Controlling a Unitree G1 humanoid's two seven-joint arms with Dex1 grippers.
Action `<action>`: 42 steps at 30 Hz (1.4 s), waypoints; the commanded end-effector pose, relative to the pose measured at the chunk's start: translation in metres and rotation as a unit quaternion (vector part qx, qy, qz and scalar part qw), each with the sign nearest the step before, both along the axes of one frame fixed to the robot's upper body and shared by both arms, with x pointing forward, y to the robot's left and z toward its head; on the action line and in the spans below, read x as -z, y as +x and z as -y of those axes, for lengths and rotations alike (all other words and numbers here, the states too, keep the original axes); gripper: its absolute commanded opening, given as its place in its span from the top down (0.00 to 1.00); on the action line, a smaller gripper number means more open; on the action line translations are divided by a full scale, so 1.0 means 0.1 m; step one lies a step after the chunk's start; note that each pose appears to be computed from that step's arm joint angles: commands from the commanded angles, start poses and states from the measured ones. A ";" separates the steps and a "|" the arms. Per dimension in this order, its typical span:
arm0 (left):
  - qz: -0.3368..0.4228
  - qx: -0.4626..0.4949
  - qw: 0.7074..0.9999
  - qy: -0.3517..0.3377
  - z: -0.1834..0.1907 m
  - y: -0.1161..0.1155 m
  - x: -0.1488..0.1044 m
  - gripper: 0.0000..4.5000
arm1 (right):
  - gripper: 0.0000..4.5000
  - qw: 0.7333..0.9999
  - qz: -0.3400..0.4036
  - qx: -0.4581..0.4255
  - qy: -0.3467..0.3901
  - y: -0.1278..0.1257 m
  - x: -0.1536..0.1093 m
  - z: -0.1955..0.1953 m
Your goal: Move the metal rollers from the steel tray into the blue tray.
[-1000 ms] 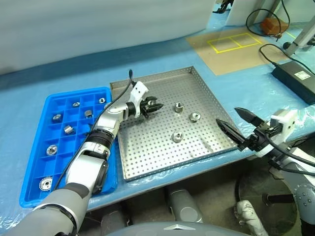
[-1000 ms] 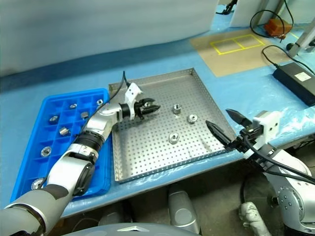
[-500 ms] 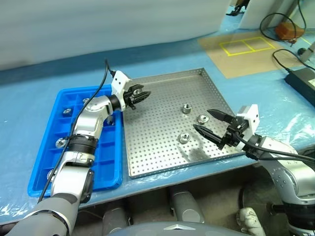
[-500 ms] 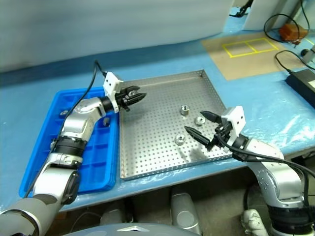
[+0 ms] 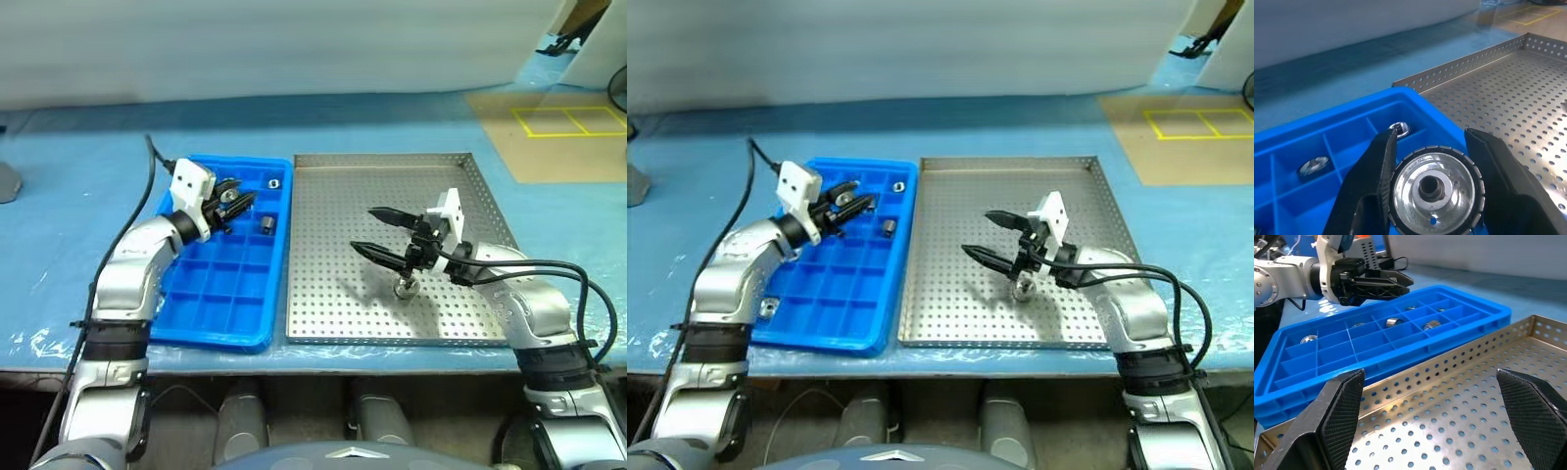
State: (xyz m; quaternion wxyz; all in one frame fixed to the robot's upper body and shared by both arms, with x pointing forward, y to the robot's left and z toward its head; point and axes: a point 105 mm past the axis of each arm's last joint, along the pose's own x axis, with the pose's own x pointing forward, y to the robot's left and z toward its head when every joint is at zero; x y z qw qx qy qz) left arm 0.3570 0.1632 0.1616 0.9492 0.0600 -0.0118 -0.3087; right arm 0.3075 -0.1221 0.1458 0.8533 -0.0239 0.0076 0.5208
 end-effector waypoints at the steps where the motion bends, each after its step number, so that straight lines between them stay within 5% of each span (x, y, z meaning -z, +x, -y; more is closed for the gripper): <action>1: 0.029 -0.015 0.999 -0.001 -0.07 -0.12 -0.17 0.59 | 0.00 0.999 0.022 -0.026 0.002 0.05 -0.08 -0.07; 24: -0.060 -0.086 0.994 0.023 -0.41 -0.80 0.36 0.59 | 0.00 0.996 0.012 -0.091 0.000 0.05 0.01 -0.27; 35: -0.074 -0.098 0.992 0.034 -0.53 -0.78 0.52 0.59 | 0.00 0.995 0.013 -0.095 0.000 0.05 0.00 -0.27; 42: -0.060 -0.087 0.994 0.022 -0.50 -0.66 0.51 0.07 | 0.00 0.997 0.015 -0.080 0.000 0.04 -0.01 -0.22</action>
